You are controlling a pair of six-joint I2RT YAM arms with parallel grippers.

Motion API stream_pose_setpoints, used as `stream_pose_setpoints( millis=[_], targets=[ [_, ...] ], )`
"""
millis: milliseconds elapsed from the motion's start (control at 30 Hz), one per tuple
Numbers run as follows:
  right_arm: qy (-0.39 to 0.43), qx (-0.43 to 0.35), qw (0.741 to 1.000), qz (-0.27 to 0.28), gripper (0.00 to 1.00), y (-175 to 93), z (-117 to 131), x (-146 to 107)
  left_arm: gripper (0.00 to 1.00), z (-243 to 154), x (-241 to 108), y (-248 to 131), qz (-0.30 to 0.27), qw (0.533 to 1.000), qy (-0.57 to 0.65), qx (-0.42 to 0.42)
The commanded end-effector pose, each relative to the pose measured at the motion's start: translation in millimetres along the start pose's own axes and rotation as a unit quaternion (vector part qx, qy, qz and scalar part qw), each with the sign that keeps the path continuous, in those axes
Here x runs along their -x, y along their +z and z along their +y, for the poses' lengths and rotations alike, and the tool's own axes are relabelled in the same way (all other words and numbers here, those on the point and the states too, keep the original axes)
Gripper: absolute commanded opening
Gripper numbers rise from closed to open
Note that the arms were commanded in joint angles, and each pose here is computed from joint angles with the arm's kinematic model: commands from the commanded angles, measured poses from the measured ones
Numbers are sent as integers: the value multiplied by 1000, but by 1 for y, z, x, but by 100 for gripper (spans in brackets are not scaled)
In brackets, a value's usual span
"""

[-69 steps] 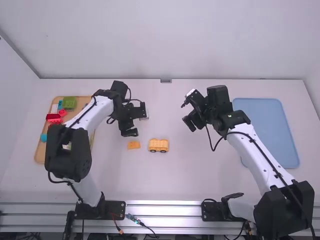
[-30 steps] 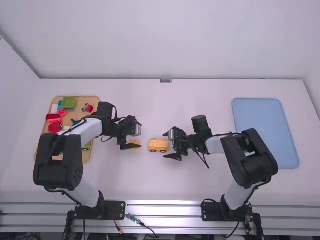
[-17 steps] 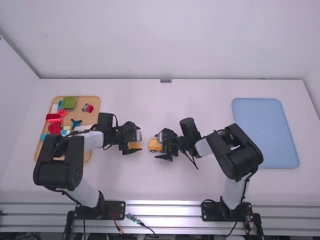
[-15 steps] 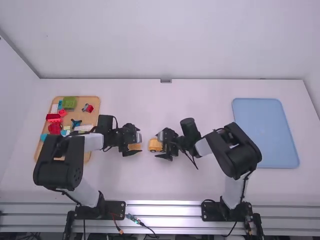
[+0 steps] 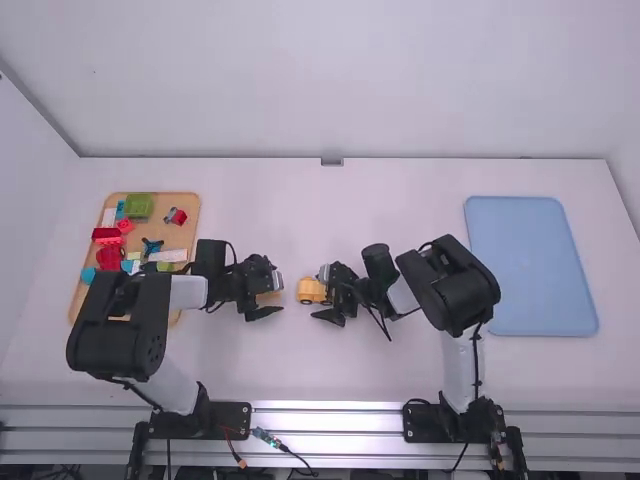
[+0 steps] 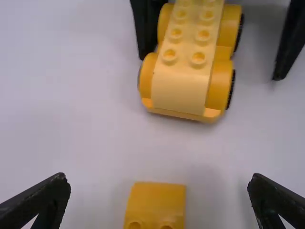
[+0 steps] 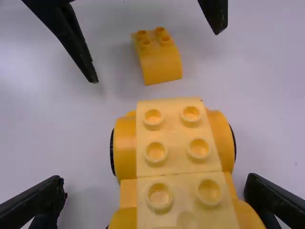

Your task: Assemble lego blocks to make yellow taxi

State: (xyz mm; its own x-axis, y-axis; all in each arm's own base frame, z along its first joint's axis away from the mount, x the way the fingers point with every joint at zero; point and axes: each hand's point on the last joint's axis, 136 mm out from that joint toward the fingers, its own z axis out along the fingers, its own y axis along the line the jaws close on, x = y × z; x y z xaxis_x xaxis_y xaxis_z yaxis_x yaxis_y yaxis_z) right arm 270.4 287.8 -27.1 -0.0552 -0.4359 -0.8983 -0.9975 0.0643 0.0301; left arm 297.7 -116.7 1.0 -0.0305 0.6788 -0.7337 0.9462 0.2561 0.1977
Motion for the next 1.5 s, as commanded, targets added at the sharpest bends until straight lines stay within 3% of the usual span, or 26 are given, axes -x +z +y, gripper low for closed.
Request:
stream_pose_setpoints(
  millis=[0, 200, 333, 500, 633, 867, 1300, 1467],
  targets=[
    [-1, 2, 1000, -11, 99, 0, -2, 4, 99, 12, 17, -10, -34, 999, 20, 1],
    [-12, -5, 1000, -19, 92, -2, 0, 5, 99, 4, 15, -28, -81, 996, 42, -9],
    [-9, -4, 1000, -18, 80, -2, -2, 5, 99, 10, 16, -41, -123, 992, 22, 14],
    [-6, 0, 1000, -14, 65, 0, -4, 5, 99, 7, 15, -38, -127, 991, 30, 16],
    [-6, -1, 1000, -14, 74, 0, -4, 5, 99, 10, 6, -25, -103, 994, 24, 13],
    [-8, -3, 1000, -15, 89, 0, -5, 6, 99, 15, 2, -17, -127, 992, 2, 1],
    [27, -19, 999, -15, 89, 0, -14, 9, 99, 15, -4, -8, -120, 993, -2, -12],
    [26, -21, 999, -5, 82, 10, -12, 10, 99, 14, -7, -7, -112, 994, 0, -11]
  ],
)
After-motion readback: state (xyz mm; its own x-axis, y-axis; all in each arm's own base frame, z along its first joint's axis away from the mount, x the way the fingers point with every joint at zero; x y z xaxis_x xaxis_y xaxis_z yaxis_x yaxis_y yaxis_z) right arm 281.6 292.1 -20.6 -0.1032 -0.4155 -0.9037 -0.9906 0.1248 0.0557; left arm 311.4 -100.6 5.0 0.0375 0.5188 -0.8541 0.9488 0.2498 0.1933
